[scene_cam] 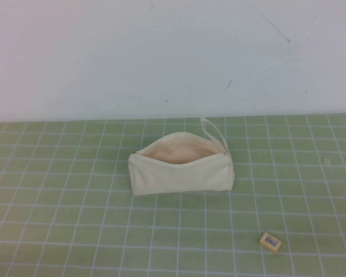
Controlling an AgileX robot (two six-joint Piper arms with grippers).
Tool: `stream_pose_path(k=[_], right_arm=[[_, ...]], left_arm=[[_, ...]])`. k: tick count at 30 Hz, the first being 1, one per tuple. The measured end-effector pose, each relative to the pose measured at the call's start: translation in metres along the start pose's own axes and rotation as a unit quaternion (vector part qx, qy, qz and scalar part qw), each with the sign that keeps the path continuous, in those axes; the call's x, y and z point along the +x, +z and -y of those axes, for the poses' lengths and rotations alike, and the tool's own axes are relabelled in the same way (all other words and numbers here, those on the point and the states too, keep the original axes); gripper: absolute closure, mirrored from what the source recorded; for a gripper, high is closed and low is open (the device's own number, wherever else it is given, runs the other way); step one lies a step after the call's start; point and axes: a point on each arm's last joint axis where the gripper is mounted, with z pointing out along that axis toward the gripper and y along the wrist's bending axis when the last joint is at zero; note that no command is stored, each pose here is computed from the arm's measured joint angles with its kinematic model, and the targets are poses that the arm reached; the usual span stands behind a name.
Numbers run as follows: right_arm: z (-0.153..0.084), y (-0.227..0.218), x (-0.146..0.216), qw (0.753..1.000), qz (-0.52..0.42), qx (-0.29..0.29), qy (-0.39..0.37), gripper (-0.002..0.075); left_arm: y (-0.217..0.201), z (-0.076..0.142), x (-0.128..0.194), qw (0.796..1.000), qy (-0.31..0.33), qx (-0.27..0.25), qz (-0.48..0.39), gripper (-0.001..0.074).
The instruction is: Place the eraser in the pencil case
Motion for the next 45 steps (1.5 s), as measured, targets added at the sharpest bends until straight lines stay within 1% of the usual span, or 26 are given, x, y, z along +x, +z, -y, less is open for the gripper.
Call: stream_pose_path(k=[3,6,8,9,14,16,19,22,27,30,34,37,39,42,44,45], right_arm=[[-0.006,0.001,-0.038,0.995,-0.054,-0.02,-0.086,0.0727],[-0.007,0.009,-0.069,0.981,-0.118,-0.044,-0.145,0.0727],[-0.004,0.02,-0.086,0.972,-0.16,-0.056,-0.16,0.0727],[0.001,0.036,-0.099,0.962,-0.208,-0.073,-0.159,0.0727],[0.013,0.082,-0.116,0.932,-0.31,-0.108,-0.152,0.0727],[0.013,0.098,-0.118,0.919,-0.343,-0.109,-0.164,0.0727],[0.008,0.121,-0.12,0.896,-0.386,-0.095,-0.196,0.0727],[-0.003,0.147,-0.114,0.87,-0.43,-0.076,-0.228,0.0727],[-0.031,0.189,-0.094,0.829,-0.484,-0.073,-0.27,0.0727],[-0.046,0.214,-0.078,0.82,-0.495,-0.076,-0.277,0.0727],[-0.053,0.245,-0.057,0.819,-0.495,-0.081,-0.278,0.0716],[-0.053,0.264,-0.042,0.816,-0.498,-0.086,-0.28,0.0652],[-0.052,0.275,-0.033,0.814,-0.501,-0.088,-0.281,0.0564],[-0.052,0.287,-0.022,0.814,-0.501,-0.09,-0.279,0.04],[-0.052,0.294,-0.015,0.814,-0.503,-0.092,-0.276,0.033],[-0.052,0.297,-0.011,0.813,-0.505,-0.092,-0.276,0.031]], left_arm=[[0.0,0.0,0.0,1.0,0.0,0.0,0.0,0.0738],[0.0,0.0,0.0,1.0,0.0,0.0,0.0,0.0738],[0.0,0.0,0.0,1.0,0.0,0.0,0.0,0.0738],[0.0,0.0,0.0,1.0,0.0,0.0,0.0,0.0738],[0.0,0.0,0.0,1.0,0.0,0.0,0.0,0.0738],[0.0,0.0,0.0,1.0,0.0,0.0,0.0,0.0738],[0.0,0.0,0.0,1.0,0.0,0.0,0.0,0.0738],[0.0,0.0,0.0,1.0,0.0,0.0,0.0,0.0738],[0.0,0.0,0.0,1.0,0.0,0.0,0.0,0.0738],[0.0,0.0,0.0,1.0,0.0,0.0,0.0,0.0738],[0.0,0.0,0.0,1.0,0.0,0.0,0.0,0.0738],[0.0,0.0,0.0,1.0,0.0,0.0,0.0,0.0738],[0.0,0.0,0.0,1.0,0.0,0.0,0.0,0.0738],[0.0,0.0,0.0,1.0,0.0,0.0,0.0,0.0738],[0.0,0.0,0.0,1.0,0.0,0.0,0.0,0.0738],[0.0,0.0,0.0,1.0,0.0,0.0,0.0,0.0738]])
